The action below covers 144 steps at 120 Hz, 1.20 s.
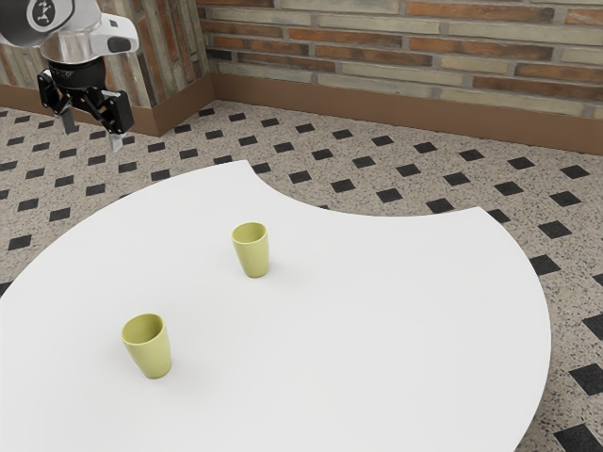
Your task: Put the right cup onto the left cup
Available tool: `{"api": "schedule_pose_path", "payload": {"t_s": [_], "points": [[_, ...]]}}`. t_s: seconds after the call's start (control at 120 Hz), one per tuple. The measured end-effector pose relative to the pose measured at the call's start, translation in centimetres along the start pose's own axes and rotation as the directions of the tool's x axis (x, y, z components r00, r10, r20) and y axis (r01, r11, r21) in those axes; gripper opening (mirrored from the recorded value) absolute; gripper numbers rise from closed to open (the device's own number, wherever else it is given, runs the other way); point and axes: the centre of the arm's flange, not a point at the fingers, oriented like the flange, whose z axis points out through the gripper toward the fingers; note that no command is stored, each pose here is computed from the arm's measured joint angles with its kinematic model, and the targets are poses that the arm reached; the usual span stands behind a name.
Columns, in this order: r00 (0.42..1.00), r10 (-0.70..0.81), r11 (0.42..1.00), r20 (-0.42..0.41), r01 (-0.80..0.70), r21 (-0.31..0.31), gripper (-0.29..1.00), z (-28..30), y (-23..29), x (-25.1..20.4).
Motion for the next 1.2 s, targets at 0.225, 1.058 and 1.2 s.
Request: {"api": "schedule_pose_path", "payload": {"t_s": [0.225, 1.058, 1.2], "points": [[0.999, 0.011, 1.000, 0.031, -0.011, -0.010, 0.70, 1.6, 0.5, -0.4], [0.945, 0.051, 0.987, 0.322, 0.001, -0.161, 0.70, 25.0, 5.4, -5.0], [0.945, 0.045, 0.987, 0.323, 0.009, -0.163, 0.70, 27.0, 5.5, -5.1]]}}
